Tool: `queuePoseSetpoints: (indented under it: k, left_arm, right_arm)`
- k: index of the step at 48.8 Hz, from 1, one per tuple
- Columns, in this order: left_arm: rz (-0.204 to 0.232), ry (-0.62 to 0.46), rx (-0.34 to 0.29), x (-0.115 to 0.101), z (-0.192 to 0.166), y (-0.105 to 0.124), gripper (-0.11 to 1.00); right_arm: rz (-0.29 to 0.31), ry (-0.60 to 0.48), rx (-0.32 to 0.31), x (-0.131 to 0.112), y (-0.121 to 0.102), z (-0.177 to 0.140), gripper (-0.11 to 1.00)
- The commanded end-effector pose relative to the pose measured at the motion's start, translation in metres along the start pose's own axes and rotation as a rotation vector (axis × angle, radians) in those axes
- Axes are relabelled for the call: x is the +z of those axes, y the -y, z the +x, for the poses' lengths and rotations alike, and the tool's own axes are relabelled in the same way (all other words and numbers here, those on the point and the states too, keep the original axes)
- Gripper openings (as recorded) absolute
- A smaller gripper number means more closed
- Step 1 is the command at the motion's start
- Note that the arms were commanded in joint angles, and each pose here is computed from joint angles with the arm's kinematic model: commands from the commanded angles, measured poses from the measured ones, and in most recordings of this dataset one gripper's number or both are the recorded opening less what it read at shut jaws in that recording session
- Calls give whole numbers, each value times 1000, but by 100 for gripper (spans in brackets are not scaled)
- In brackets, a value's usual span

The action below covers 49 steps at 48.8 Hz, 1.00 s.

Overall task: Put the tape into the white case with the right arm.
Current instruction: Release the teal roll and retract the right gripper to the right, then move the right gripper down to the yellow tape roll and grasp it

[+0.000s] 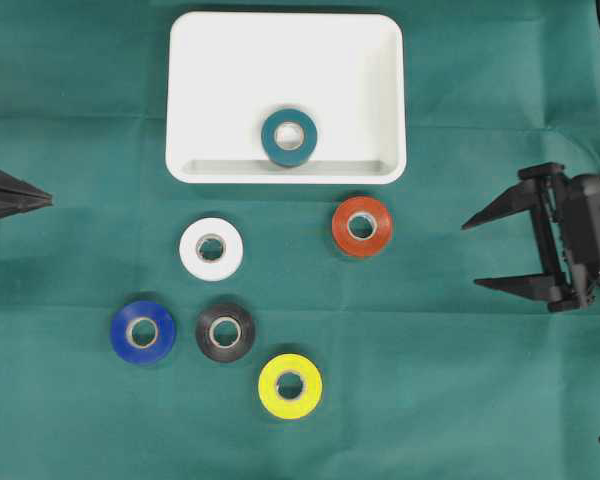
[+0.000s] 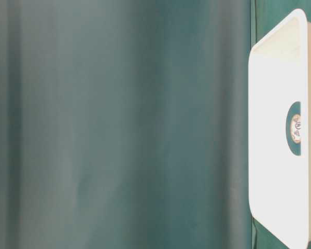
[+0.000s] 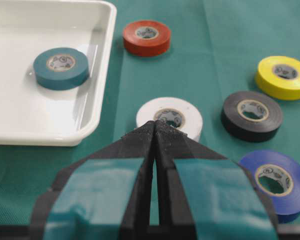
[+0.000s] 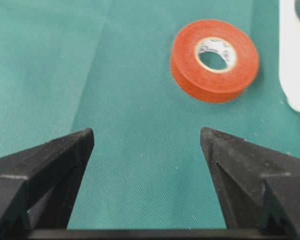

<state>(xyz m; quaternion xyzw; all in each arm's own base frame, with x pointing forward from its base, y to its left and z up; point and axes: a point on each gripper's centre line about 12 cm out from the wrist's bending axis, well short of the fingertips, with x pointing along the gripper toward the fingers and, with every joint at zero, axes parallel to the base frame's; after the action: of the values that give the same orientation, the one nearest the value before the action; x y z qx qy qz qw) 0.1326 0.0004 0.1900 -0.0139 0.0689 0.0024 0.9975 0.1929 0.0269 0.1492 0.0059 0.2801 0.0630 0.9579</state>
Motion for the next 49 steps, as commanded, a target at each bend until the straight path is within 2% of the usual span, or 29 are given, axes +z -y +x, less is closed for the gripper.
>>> queuePoseSetpoints:
  k: [1,11,20,49]
  left_arm:
    - [-2,11,3,5,1,0,0]
    - [-1,11,4,5,1,0,0]
    - [-1,12,4,6,0,0,0]
    - [-1,12,4,6,0,0,0]
  right_arm:
    - [-23,13,15,17,-4,9,56]
    - [-32,22,27,38,-6,34,56]
    - [-41,-14,41,48,-11,61,56]
    - [-82,-70,92,89,-40,149,57]
